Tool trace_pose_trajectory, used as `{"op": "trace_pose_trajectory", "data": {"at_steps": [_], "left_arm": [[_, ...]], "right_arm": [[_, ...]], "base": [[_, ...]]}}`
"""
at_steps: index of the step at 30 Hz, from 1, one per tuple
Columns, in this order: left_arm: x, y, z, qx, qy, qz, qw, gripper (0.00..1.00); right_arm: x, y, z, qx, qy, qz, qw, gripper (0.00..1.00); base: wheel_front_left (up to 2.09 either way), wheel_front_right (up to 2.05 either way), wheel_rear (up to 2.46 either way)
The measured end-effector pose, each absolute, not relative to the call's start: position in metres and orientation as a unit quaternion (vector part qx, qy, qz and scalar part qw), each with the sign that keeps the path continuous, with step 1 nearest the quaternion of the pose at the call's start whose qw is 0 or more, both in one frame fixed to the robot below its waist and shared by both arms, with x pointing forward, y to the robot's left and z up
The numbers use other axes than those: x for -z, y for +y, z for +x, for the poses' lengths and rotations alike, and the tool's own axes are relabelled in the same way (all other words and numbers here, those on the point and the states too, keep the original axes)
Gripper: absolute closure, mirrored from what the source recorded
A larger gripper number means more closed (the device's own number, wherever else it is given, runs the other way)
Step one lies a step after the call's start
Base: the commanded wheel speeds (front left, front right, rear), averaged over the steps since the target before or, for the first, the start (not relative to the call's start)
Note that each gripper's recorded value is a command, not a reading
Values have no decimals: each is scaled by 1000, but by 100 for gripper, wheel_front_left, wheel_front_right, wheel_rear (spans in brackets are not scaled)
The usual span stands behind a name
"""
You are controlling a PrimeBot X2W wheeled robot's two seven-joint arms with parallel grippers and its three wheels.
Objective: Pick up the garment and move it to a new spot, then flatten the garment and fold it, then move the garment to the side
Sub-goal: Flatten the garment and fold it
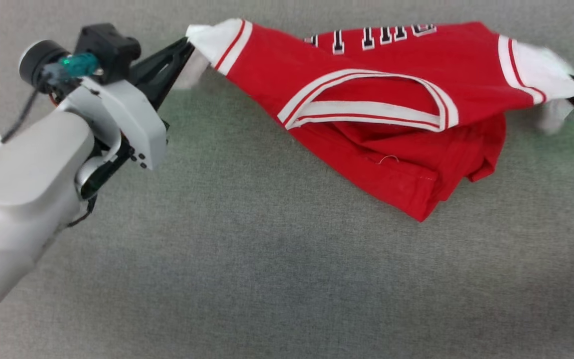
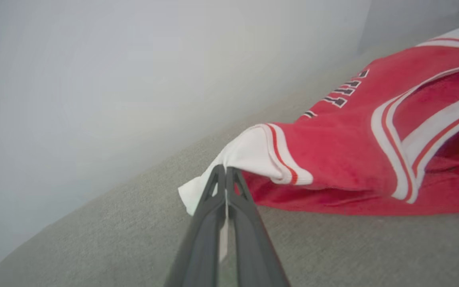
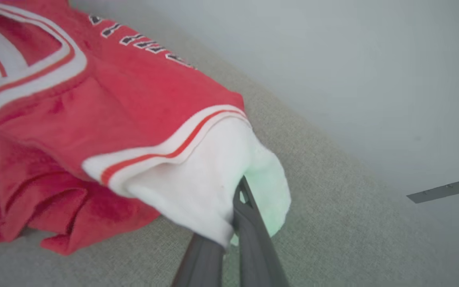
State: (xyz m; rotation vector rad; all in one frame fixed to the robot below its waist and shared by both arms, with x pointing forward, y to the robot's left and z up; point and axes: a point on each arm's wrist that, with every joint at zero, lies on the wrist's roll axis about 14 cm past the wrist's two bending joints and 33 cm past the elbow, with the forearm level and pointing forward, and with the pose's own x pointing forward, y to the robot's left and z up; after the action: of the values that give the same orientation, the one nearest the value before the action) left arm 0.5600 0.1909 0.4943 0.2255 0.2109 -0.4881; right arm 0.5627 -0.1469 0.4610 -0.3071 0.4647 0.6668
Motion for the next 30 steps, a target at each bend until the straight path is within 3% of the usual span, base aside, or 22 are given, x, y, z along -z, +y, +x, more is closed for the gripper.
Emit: {"op": "trace_pose_trajectory", "data": {"at_steps": [8,15,23,30], "left_arm": [[-552,171,557,252,51,-11,966,100],[-566,173,600,205,54,-118,970,100],[-650,190,680,133,-62,-195,970,100],[-744,202,699,111,-188,-259,941,100]], "right_arm": [[-519,-183,566,-268,171,-105,942,100],[-536,-190,619,-187,122,56,973,100],[-612,-183,695,-124,0,210,970,100],[-702,-205,711,-88,-130,234,959,100]], "base": [[0,0,0],[0,0,0],[0,0,0],[0,0,0]]}}
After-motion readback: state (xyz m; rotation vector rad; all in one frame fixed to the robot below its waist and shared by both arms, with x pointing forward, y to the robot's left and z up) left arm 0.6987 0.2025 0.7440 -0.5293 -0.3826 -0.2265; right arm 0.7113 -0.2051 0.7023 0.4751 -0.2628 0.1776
